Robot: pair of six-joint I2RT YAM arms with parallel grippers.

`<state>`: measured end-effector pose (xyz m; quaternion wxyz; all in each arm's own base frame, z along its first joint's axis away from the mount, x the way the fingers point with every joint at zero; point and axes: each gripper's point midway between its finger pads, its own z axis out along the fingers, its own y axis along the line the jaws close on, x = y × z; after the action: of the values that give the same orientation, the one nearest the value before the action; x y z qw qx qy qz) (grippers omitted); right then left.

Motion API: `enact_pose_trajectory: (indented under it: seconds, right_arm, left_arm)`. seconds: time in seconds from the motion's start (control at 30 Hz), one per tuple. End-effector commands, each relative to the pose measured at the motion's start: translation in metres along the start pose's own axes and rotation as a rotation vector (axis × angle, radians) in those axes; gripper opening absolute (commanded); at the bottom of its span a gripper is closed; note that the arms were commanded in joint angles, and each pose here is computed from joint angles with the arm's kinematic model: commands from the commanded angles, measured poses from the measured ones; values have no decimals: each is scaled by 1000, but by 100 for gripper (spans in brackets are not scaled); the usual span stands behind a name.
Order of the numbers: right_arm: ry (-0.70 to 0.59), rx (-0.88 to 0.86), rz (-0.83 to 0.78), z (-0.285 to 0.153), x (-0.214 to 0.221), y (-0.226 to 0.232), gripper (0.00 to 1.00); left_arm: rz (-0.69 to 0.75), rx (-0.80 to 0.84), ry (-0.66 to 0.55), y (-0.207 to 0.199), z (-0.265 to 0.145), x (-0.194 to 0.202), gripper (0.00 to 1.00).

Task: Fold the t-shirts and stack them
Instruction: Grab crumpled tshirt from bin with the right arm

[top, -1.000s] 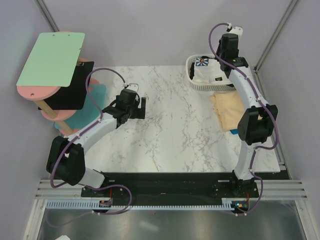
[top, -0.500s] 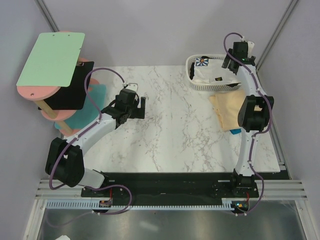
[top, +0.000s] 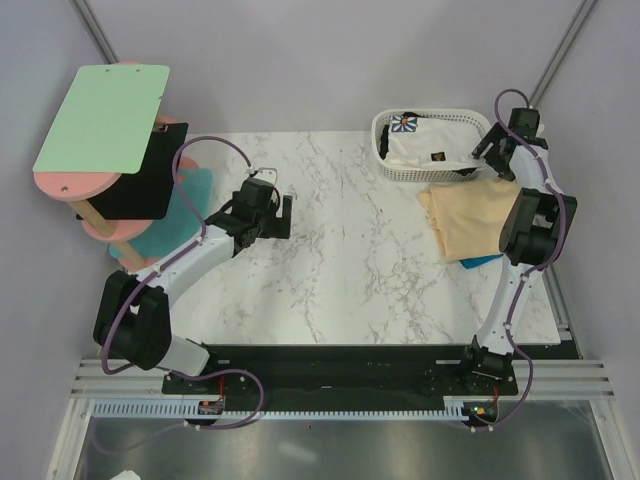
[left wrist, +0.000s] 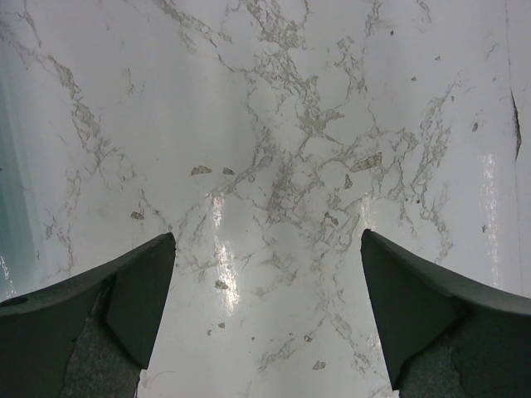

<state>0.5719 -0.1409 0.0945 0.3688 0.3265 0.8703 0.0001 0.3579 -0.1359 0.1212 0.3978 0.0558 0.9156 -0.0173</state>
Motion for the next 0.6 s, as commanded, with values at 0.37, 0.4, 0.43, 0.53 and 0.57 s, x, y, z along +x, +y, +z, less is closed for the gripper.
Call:
enact_pose_trajectory:
  seconds: [0.37,0.4,0.43,0.53,0.57]
  right_arm:
    - [-42,-265,53,-60,-24,55,77]
    - [-47,-268,54,-63,-26,55,77]
    - [-58,-277,54,-70,-30,58,77]
    - [-74,-285,56,-76,-35,61,76]
    - [-81,-284,58,-76,-38,61,76]
  left_arm:
    - [-14,14,-24,-4,-2,-7,100]
    - [-13,16,-22,-5,-2,-6,100]
    - [-15,17,-22,-4,-2,-6,100]
    - [-19,19,-19,-5,-2,-5,100]
    - [-20,21,-21,-5,-3,-5,100]
